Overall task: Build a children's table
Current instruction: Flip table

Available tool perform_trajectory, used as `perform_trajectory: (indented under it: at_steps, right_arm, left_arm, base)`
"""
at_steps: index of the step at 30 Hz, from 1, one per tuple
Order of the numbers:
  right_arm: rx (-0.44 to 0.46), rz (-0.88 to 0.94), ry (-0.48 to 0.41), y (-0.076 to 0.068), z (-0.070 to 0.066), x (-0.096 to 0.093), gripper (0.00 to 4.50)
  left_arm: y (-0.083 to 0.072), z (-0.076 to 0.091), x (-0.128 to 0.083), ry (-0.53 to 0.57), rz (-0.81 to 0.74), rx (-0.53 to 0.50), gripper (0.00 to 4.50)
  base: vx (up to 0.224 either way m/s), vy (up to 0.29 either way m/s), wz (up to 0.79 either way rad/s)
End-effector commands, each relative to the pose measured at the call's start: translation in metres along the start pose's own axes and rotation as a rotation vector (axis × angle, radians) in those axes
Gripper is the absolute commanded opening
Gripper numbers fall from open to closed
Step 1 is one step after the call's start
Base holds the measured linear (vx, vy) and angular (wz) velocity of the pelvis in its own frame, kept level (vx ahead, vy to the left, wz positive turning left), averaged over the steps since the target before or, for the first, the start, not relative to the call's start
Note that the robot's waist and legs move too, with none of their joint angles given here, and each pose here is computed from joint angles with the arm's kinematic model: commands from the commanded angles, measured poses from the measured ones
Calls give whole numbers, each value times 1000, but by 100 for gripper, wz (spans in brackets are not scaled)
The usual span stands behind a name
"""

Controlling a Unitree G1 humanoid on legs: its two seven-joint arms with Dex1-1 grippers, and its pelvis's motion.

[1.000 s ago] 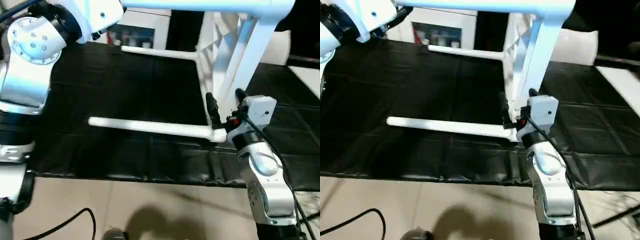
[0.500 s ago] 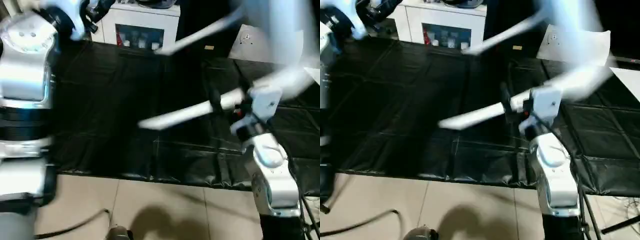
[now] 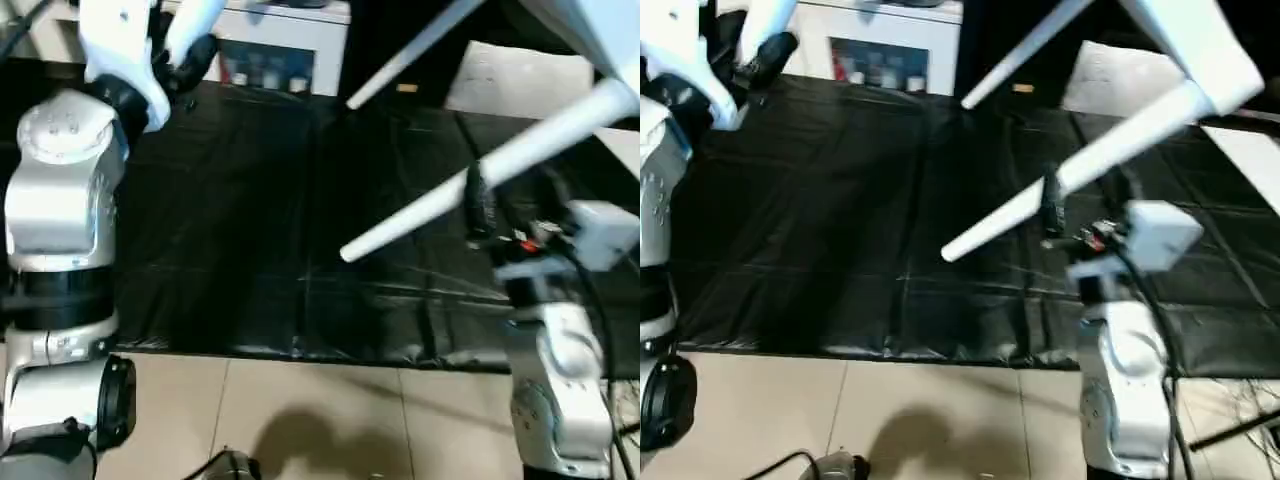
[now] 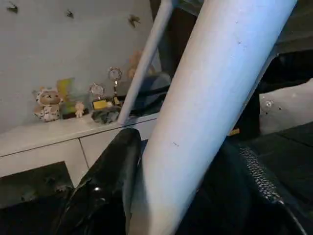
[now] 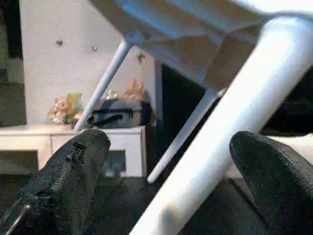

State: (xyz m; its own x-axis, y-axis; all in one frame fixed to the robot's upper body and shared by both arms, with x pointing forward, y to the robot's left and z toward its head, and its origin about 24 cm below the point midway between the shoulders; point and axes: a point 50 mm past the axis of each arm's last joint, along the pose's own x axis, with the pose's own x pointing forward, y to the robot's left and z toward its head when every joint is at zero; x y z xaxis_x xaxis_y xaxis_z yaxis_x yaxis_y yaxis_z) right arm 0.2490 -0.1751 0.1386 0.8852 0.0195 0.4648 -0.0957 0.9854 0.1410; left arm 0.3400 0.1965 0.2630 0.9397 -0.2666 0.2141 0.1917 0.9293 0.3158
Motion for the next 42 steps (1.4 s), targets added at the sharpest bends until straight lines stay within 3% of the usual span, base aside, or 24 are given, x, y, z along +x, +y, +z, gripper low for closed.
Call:
perform_trajectory:
  at_steps: [1, 7, 11, 16, 17, 21, 26, 28, 32, 36, 38, 42]
  right_arm:
    - [4, -20, -37, -4, 6, -2, 450]
    - [72, -65, 93, -15, -14, 15, 450]
    - [111, -105, 106, -21, -18, 30, 450]
    - [189, -5, 135, -19, -24, 48, 450]
    - [223, 91, 165, -14, -28, 54, 450]
    - [195, 345, 228, 0, -33, 57, 450]
    - [214, 447, 228, 6, -30, 56, 450]
    - [216, 451, 228, 8, -29, 56, 450]
    - [163, 487, 225, 10, -28, 56, 450]
    - [159, 486, 225, 10, -28, 57, 450]
    - [131, 480, 233, 10, -30, 56, 450]
    - [140, 474, 239, 11, -32, 53, 450]
  left_arm:
    - [9, 13, -6, -64, 58, -36, 206]
    - [10, 6, -16, -39, 56, -16, 204]
    - [6, -1, -21, -29, 23, -6, 199]
    - [2, -6, -27, -26, -2, 0, 193]
    - [0, -9, -30, -21, -10, 2, 192]
    - [-2, -18, -37, 5, -11, -4, 186]
    - [-4, -38, -54, 83, 18, -13, 178]
    - [-5, -44, -58, 101, 24, -20, 175]
    - [-13, -73, -77, 200, 6, -8, 167]
    - [-13, -83, -82, 234, 21, -18, 159]
    - [-18, -99, -90, 289, 17, -16, 157]
    - [-18, -107, -94, 299, 27, -29, 156]
  base:
    - [0, 0, 0]
    - [0, 0, 0]
    - [0, 0, 0]
    - [0, 0, 0]
    - [0, 0, 0]
    - [0, 0, 0]
    - [0, 0, 0]
    - [0, 0, 0]
    - [0, 0, 0]
    - [0, 0, 0]
    - [0, 0, 0]
    - [0, 0, 0]
